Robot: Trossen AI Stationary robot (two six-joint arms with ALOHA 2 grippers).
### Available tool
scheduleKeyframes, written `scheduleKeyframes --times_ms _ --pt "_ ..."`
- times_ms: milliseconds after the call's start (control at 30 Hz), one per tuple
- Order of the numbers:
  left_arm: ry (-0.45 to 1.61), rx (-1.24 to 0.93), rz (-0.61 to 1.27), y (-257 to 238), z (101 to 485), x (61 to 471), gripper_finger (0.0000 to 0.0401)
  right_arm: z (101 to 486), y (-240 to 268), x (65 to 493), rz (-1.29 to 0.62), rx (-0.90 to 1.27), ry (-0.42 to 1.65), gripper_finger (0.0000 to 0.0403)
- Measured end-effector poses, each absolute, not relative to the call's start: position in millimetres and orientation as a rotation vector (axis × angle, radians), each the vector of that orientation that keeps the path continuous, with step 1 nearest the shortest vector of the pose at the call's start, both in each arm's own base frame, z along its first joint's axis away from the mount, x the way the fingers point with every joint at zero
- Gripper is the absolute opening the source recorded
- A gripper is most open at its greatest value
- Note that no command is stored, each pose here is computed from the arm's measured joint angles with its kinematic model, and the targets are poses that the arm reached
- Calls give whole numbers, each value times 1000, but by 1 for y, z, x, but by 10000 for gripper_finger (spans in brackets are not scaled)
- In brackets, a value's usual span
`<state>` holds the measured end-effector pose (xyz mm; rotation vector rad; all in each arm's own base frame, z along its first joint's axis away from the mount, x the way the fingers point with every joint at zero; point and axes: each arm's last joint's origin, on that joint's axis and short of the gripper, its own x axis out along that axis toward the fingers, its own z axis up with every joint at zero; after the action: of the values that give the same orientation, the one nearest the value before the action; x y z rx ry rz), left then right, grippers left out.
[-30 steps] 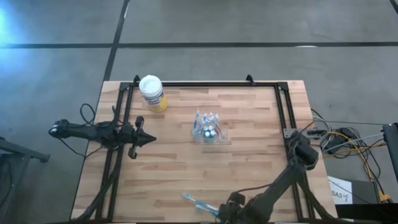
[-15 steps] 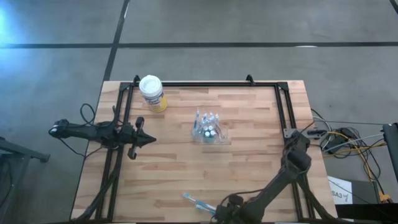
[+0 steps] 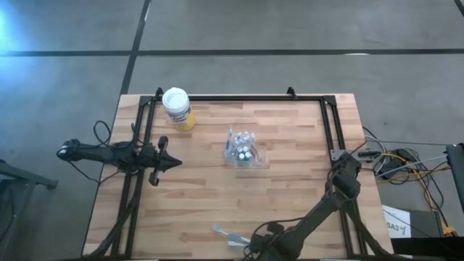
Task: Pick & Place toothbrushing station
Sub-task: Put the blue toothbrush into the left compartment of the transparent organizer
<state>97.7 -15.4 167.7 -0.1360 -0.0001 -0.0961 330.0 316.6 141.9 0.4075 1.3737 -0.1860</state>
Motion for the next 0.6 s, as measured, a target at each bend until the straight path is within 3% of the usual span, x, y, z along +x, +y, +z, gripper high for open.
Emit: scheduleKeyframes --times_ms 233,433,600 --pt "1 -141 -96 -15 168 98 7 143 307 333 -185 355 1401 20" --pt "1 -141 -96 -15 168 98 7 153 297 331 -189 295 1427 27" --pt "1 -140 -96 -15 168 98 7 182 291 325 -177 283 1388 28"
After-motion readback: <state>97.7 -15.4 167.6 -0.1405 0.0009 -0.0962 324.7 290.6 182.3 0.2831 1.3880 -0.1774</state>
